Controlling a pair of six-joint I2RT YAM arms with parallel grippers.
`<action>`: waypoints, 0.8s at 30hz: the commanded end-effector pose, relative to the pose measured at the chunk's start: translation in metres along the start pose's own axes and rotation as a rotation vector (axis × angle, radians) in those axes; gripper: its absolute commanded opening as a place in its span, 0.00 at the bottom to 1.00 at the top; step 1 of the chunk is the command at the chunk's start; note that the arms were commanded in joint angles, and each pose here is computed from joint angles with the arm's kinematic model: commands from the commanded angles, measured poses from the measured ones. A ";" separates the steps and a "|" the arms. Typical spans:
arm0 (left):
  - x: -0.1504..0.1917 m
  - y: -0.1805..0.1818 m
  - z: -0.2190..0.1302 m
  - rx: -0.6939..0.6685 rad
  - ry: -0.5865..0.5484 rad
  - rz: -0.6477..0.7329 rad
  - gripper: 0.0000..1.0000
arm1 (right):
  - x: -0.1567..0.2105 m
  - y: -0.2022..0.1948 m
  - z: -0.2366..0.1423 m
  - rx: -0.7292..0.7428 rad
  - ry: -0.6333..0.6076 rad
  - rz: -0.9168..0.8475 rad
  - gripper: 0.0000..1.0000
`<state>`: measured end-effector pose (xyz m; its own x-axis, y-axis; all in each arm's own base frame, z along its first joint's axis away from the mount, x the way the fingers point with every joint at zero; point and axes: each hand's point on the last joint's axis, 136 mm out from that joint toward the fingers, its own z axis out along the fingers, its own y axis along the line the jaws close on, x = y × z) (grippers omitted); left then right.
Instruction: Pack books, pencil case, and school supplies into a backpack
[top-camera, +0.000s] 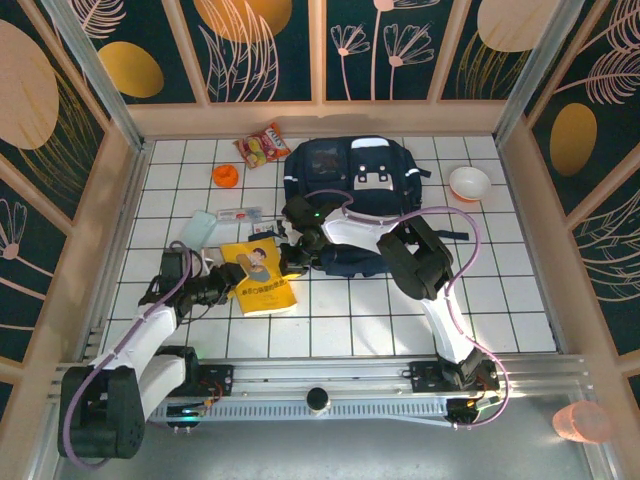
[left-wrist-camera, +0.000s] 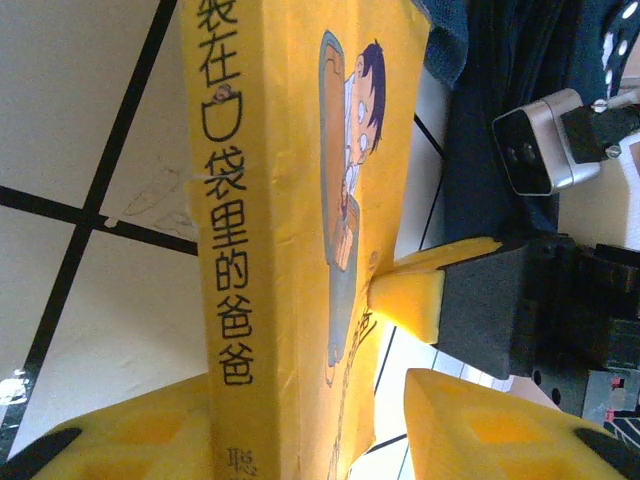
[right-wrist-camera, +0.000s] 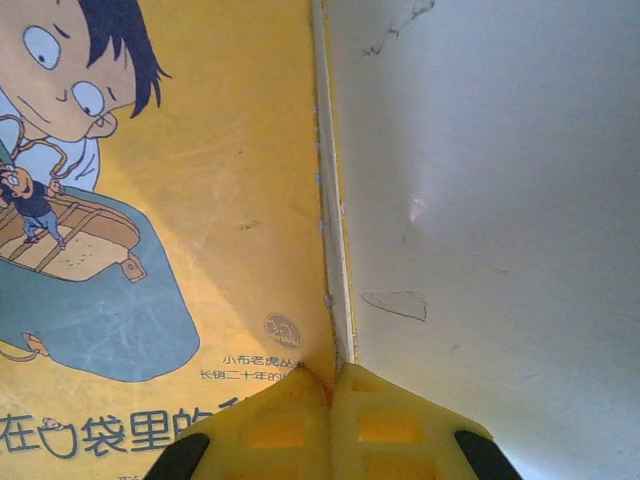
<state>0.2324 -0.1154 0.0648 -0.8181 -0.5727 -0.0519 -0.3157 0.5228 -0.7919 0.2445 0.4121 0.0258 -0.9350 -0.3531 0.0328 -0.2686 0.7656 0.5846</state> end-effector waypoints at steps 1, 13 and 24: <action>-0.007 -0.014 0.003 0.032 0.009 0.061 0.42 | 0.009 -0.033 0.021 0.114 0.014 0.053 0.03; -0.020 -0.027 0.008 0.048 -0.006 0.105 0.12 | -0.007 -0.009 0.005 0.042 -0.077 0.032 0.09; -0.054 -0.130 -0.038 0.193 -0.146 0.477 0.00 | -0.050 0.036 -0.147 -0.122 -0.544 -0.059 0.35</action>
<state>0.2855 -0.1150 0.1277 -0.8219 -0.4802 -0.3064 -0.0879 0.6384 -0.7647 0.2807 0.3852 0.0870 -0.9667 -0.1710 -0.1903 -0.2530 0.7491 0.6122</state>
